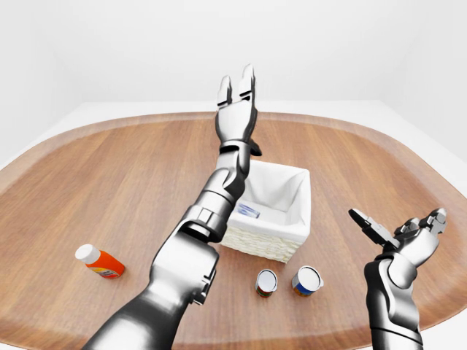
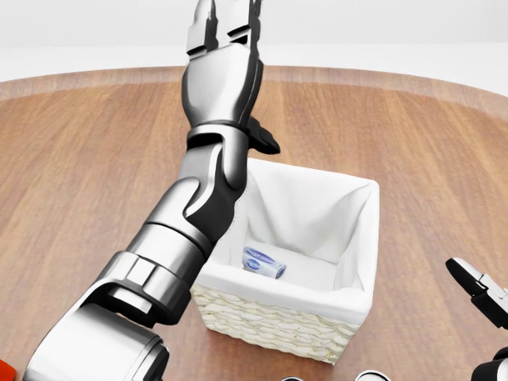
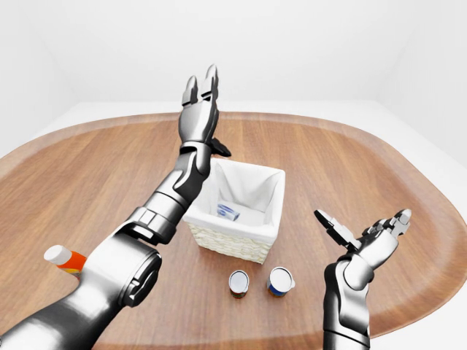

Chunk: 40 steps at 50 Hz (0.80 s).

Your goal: Pick up the alphabet soup and the cream cheese box, and put them in the basket.

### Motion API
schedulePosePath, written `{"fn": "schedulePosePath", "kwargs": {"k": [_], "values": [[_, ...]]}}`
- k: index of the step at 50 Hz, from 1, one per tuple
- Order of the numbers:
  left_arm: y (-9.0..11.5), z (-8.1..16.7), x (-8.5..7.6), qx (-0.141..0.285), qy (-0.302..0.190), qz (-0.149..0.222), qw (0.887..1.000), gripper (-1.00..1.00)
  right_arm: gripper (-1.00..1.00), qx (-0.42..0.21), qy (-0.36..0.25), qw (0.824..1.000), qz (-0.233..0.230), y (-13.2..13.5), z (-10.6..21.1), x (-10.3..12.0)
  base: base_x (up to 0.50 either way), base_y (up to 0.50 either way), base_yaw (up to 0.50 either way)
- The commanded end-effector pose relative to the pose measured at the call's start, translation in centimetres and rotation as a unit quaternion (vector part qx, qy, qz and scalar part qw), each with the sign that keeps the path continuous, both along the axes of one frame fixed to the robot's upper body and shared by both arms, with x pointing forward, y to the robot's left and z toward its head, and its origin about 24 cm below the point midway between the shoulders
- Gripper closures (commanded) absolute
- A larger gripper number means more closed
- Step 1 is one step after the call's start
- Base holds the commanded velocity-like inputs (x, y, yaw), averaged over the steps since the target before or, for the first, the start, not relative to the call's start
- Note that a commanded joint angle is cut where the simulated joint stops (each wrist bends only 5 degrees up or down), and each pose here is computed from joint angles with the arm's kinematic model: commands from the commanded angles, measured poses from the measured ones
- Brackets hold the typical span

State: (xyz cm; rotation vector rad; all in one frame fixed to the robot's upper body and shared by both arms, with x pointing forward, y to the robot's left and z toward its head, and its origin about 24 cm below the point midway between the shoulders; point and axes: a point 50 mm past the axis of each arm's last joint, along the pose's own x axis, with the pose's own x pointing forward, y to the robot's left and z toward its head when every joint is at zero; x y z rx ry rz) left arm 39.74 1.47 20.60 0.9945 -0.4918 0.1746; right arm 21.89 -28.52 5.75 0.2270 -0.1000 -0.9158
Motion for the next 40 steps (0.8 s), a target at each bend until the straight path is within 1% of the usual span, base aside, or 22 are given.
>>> {"fn": "schedulePosePath", "kwargs": {"k": [1,2,3,5,6,7,8,10,15,16,20,21,25,28,34,37,40], "values": [[2.7,2.8,-1.8,-0.047,-0.093,-0.002,0.995,-1.0,-1.0,0.0,0.0,1.0,0.0,0.0,0.0,0.0,0.0,0.0,0.0],[3.0,3.3,-2.2,-0.047,-0.119,0.005,0.992,-1.0,-1.0,0.0,0.0,1.0,0.0,0.0,0.0,0.0,0.0,0.0,0.0],[3.2,3.7,-2.6,-0.034,-0.137,0.007,0.99,-1.0,-1.0,0.0,0.0,1.0,0.0,0.0,0.0,0.0,0.0,0.0,0.0],[3.4,3.9,-3.0,-0.03,-0.135,0.001,0.99,-1.0,-1.0,0.001,0.0,1.0,-0.001,0.0,-0.1,0.0,0.0,0.0,0.0],[3.8,4.3,-3.5,-0.027,-0.149,0.002,0.989,-1.0,-1.0,0.001,0.0,1.0,-0.001,-0.1,-0.1,0.0,0.0,0.0,0.0],[4.2,4.5,-3.8,-0.042,-0.147,-0.002,0.988,-1.0,-1.0,0.001,0.0,1.0,-0.001,0.0,-0.1,0.1,0.0,0.0,0.0],[4.2,4.4,-4.3,-0.022,-0.159,0.002,0.987,-1.0,-1.0,0.0,0.001,1.0,-0.001,0.0,-0.1,0.1,0.0,0.0,0.0],[4.7,4.0,-4.6,-0.035,-0.156,0.004,0.987,-1.0,-1.0,0.0,0.001,1.0,0.0,0.0,-0.1,0.1,0.0,0.0,0.0],[5.9,3.5,-5.0,-0.043,-0.158,0.017,0.986,-1.0,-1.0,0.0,0.001,1.0,-0.001,0.0,-0.1,0.0,0.0,0.0,0.0],[6.3,3.7,-5.4,-0.044,-0.159,0.015,0.986,-1.0,-1.0,-0.001,0.002,1.0,-0.001,-0.1,-0.1,0.1,0.0,0.0,0.0],[6.9,4.3,-6.1,-0.029,-0.173,0.02,0.984,-1.0,-1.0,-0.001,0.003,1.0,0.0,-0.1,-0.2,0.1,0.0,0.0,0.0],[7.5,4.5,-6.2,-0.028,-0.173,0.024,0.984,-1.0,-1.0,-0.002,0.002,1.0,-0.001,0.0,-0.2,0.1,0.0,0.0,0.0],[8.5,4.7,-6.6,-0.029,-0.173,0.027,0.984,-1.0,-1.0,-0.002,0.002,1.0,-0.001,-0.1,-0.1,0.1,0.0,0.0,0.0],[9.4,5.2,-7.6,-0.021,-0.195,0.038,0.98,-1.0,-1.0,-0.008,0.003,1.0,-0.002,-0.1,-0.2,0.1,0.0,0.0,0.0],[11.4,5.3,-8.6,-0.015,-0.195,0.051,0.979,-1.0,-1.0,-0.011,0.004,1.0,-0.001,0.0,-0.2,0.1,0.0,0.0,0.0],[12.5,5.1,-8.8,-0.02,-0.191,0.061,0.98,-1.0,-1.0,-0.012,0.004,1.0,-0.001,0.0,-0.2,0.2,0.0,0.0,0.0],[13.2,4.9,-9.2,-0.017,-0.19,0.068,0.979,-1.0,-1.0,-0.013,0.005,1.0,-0.001,0.0,-0.2,0.2,0.0,0.0,0.0]]}}
